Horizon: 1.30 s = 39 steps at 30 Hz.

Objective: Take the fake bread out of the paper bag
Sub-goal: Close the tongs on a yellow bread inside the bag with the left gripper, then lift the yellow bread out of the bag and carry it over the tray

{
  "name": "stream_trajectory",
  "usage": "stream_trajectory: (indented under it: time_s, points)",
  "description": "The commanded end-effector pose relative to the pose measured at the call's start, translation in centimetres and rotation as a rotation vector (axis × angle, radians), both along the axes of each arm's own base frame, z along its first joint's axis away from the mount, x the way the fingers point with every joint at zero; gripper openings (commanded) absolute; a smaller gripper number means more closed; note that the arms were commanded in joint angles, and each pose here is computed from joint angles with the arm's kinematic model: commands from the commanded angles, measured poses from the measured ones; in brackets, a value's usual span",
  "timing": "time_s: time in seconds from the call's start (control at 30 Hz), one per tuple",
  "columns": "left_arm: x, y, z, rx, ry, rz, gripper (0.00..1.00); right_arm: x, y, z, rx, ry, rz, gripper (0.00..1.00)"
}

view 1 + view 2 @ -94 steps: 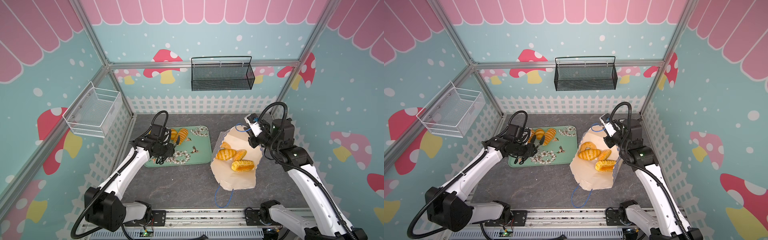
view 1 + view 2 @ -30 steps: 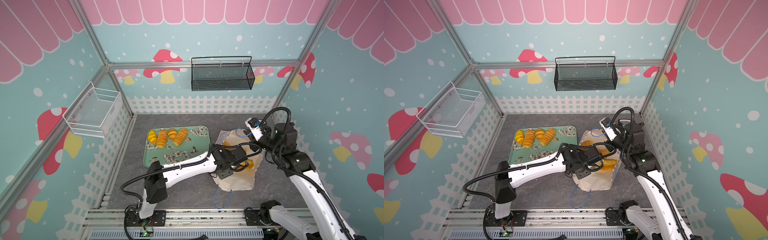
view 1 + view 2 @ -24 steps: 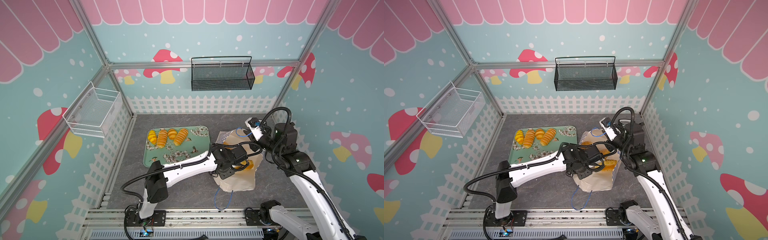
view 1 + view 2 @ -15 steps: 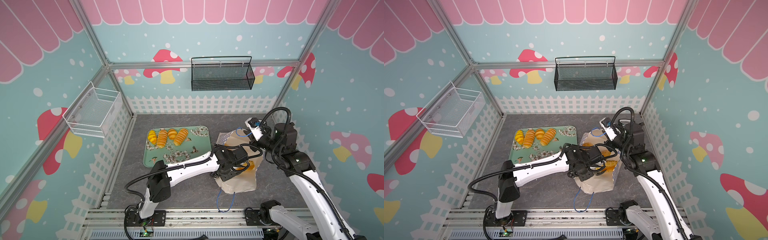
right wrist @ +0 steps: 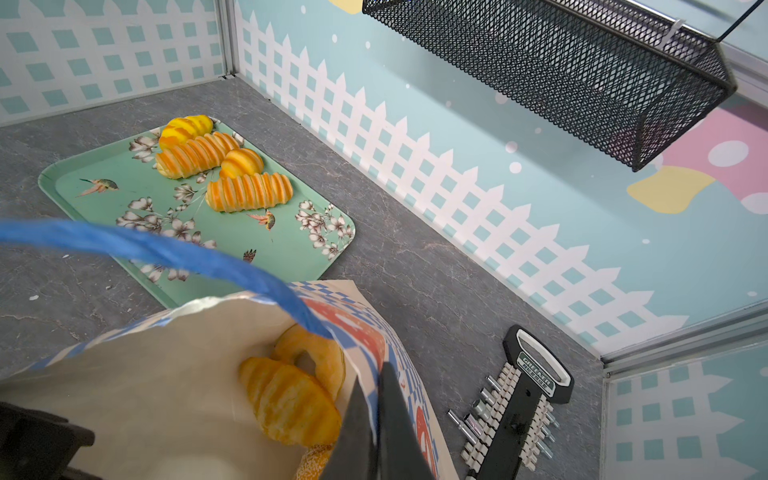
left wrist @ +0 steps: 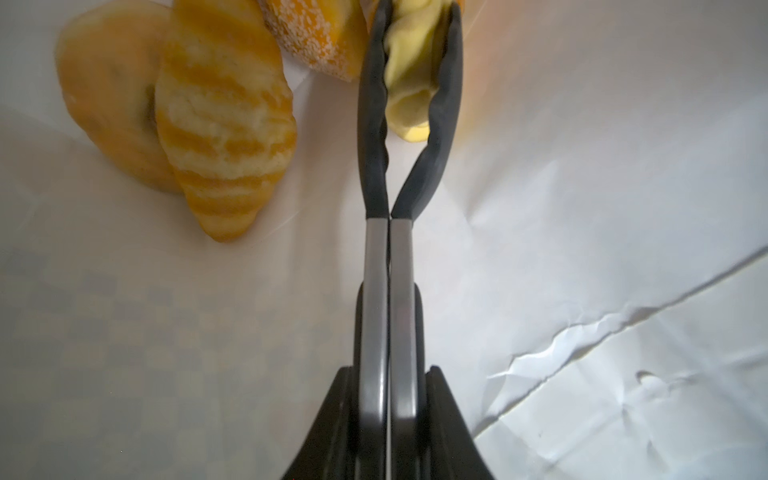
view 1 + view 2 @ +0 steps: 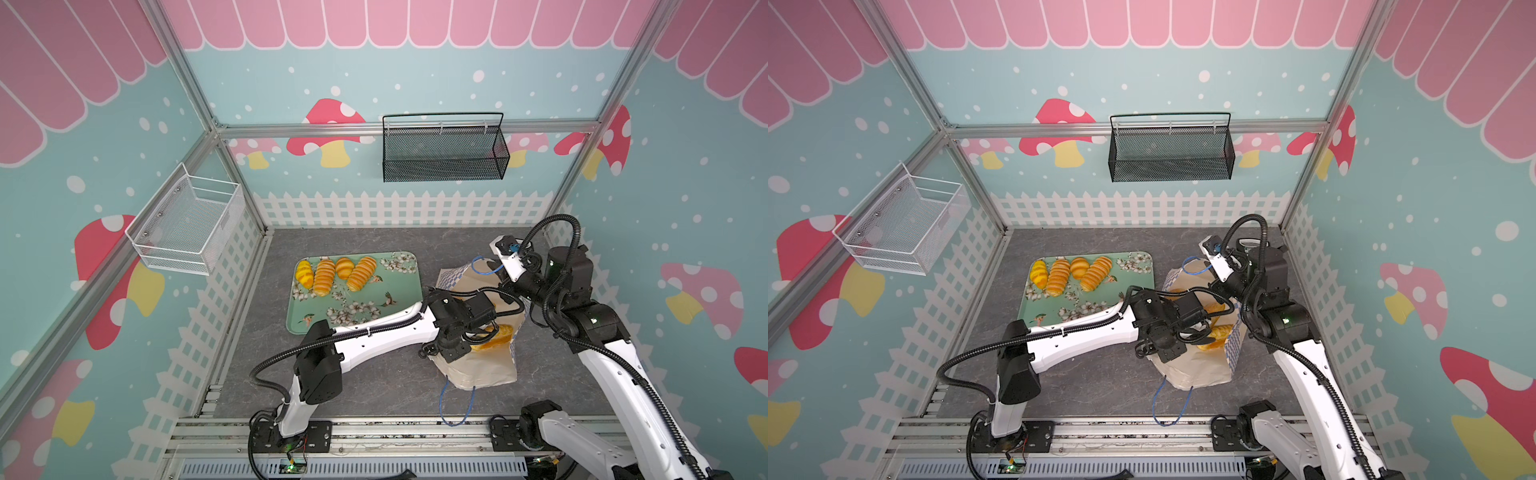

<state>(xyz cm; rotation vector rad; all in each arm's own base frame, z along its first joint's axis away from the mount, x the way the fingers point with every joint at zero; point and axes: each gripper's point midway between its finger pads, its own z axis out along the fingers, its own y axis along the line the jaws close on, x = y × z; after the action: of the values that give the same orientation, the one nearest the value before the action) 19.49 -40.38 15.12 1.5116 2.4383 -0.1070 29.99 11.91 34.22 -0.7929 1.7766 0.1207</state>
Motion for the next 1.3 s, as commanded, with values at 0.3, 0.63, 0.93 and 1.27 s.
stream_trajectory:
  time_s: [0.3,0.63,0.93,1.27]
  points:
    - [1.3,3.3,8.8,-0.109,-0.197,-0.005,0.02,-0.1,0.6,1.6,0.017,-0.065,0.033,0.00]
    - [2.2,7.2,12.2,-0.067,-0.370,-0.005,0.00,0.5,0.5,1.5,0.019,-0.058,0.011,0.00]
    - [1.3,10.4,16.3,-0.070,-0.536,-0.048,0.00,1.3,-0.2,1.3,0.018,-0.045,-0.041,0.00]
    - [-0.9,14.1,20.9,-0.156,-0.691,-0.058,0.00,2.0,-0.8,1.1,0.014,-0.034,-0.090,0.00]
